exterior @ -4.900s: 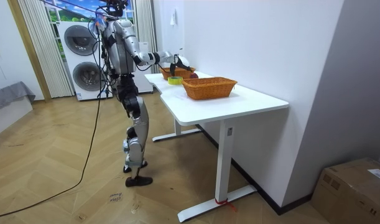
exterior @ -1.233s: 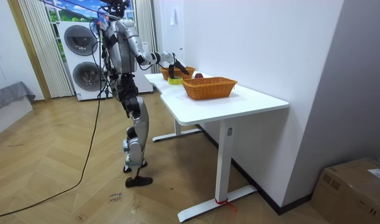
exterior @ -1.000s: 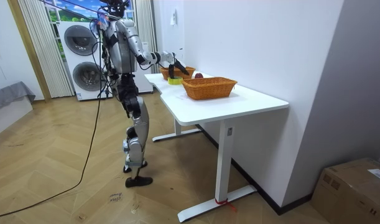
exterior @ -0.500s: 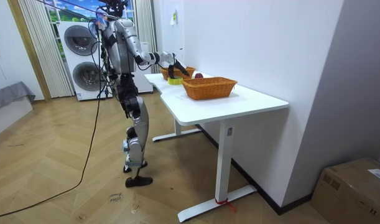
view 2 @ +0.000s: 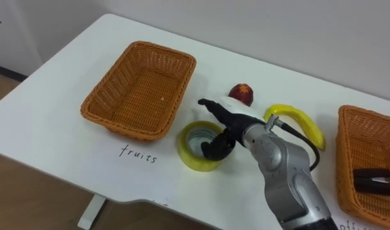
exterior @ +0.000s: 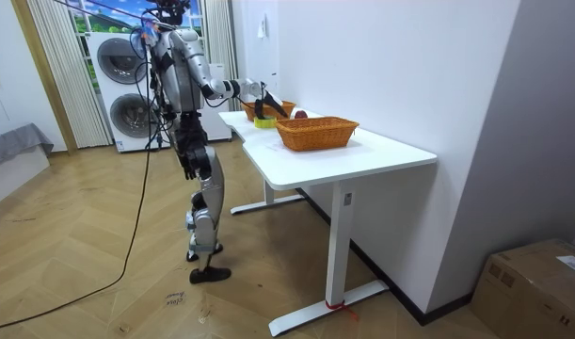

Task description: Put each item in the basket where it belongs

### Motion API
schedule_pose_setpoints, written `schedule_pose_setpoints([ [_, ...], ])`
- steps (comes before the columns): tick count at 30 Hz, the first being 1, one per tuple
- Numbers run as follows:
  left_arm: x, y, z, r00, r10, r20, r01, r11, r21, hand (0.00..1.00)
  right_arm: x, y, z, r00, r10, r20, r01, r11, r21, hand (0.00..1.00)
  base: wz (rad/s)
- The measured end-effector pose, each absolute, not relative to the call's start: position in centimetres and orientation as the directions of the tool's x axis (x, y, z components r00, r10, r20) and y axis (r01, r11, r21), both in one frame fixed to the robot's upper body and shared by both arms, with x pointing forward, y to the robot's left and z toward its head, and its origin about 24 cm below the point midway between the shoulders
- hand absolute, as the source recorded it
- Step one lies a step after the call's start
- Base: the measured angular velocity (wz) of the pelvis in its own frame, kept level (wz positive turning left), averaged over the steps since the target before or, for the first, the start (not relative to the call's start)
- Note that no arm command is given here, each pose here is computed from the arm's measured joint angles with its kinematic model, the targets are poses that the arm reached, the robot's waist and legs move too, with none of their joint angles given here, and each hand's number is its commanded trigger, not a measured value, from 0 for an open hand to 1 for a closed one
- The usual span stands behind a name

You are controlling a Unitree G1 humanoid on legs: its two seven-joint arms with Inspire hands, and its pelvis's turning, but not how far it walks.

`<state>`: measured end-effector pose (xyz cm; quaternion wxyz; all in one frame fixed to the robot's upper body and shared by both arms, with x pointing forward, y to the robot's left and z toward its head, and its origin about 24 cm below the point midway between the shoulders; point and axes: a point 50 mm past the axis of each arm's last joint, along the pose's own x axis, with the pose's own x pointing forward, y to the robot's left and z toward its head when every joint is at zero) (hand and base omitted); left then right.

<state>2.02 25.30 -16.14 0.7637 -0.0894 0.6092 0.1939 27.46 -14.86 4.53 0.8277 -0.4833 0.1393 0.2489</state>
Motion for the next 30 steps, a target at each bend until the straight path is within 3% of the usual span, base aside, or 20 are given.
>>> schedule_pose_setpoints([
  [6, 1.8, 25.3, -16.2, 0.167, 0.194, -0.967, -0.407, 0.907, 0.112, 0.0, 27.4, -15.0, 4.3, 0.825, 0.271, -0.496, -0.565, 0.411, -0.716, 0.0, 0.0],
  [7, 1.8, 25.3, -16.2, 0.166, 0.195, -0.967, -0.406, 0.907, 0.113, 0.0, 27.4, -15.1, 4.3, 0.823, 0.271, -0.5, -0.569, 0.411, -0.713, 0.15, 0.0],
  [8, 1.8, 25.4, -16.2, 0.164, 0.196, -0.967, -0.407, 0.906, 0.115, 0.0, 27.4, -15.1, 4.2, 0.818, 0.269, -0.508, -0.574, 0.411, -0.708, 0.45, 0.0],
  [9, 1.8, 25.4, -16.2, 0.163, 0.196, -0.967, -0.407, 0.906, 0.115, 0.0, 27.4, -15.2, 4.1, 0.815, 0.268, -0.514, -0.58, 0.41, -0.704, 0.93, 0.0],
  [10, 1.8, 25.3, -16.2, 0.164, 0.196, -0.967, -0.406, 0.907, 0.115, 0.0, 27.4, -15.2, 4.1, 0.814, 0.267, -0.516, -0.58, 0.41, -0.704, 1.0, 0.0],
  [30, 2.3, 26.0, -16.0, 0.166, 0.216, -0.962, -0.396, 0.908, 0.136, 0.0, 27.8, -15.6, 3.1, 0.733, 0.256, -0.63, -0.675, 0.386, -0.629, 1.0, 0.0],
])
